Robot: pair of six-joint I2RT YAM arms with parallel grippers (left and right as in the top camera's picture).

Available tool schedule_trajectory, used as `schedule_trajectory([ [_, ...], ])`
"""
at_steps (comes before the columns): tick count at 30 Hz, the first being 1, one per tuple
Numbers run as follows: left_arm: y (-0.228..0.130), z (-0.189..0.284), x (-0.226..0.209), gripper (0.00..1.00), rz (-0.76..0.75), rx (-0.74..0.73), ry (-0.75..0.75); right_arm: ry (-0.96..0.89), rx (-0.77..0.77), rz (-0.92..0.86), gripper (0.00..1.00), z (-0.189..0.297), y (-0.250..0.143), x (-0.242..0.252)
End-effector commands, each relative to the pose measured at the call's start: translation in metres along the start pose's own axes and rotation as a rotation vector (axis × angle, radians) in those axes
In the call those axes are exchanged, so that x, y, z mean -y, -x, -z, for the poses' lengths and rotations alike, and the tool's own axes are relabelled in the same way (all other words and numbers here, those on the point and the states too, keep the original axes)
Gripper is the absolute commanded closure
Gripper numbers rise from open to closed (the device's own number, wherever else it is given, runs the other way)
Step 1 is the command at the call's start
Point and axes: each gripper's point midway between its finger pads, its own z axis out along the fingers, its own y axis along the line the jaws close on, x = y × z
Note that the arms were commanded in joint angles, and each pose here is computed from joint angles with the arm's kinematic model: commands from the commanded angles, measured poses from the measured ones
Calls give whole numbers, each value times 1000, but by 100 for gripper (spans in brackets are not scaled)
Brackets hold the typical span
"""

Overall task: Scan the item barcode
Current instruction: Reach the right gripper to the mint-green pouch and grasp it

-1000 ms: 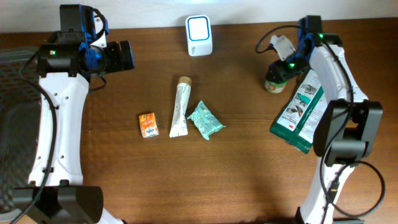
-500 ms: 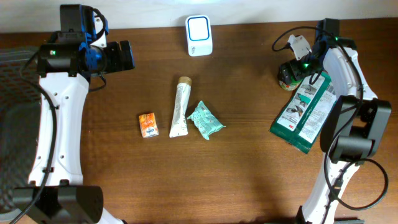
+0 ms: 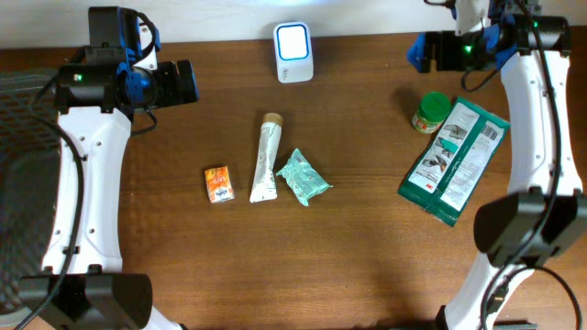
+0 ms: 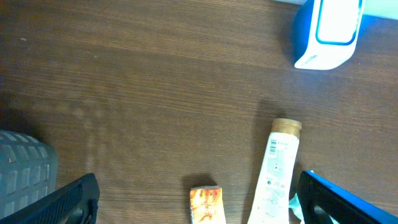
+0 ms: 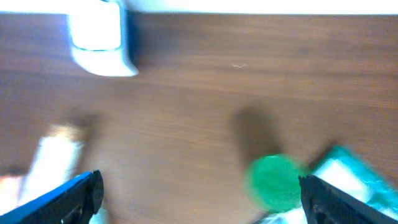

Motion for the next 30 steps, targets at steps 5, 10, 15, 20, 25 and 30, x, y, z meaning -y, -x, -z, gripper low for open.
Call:
schedule_trajectory([
  [5,1,0,-1,1,-5,3,3,331,-204,-44,21,-26,-48,-116],
  [10,1,0,-1,1,-5,4,3,277,-431,49,73,-68,-123,-160],
  [15,1,0,-1,1,-5,3,3,253,-548,64,73,-102,-180,-202],
  [20,1,0,-1,1,-5,4,3,221,-600,-13,82,-133,-231,-235],
  [25,1,0,-1,1,-5,4,3,194,-644,-78,82,-149,-270,-242],
  [30,1,0,-1,1,-5,4,3,122,-649,-121,79,-157,-281,-222],
])
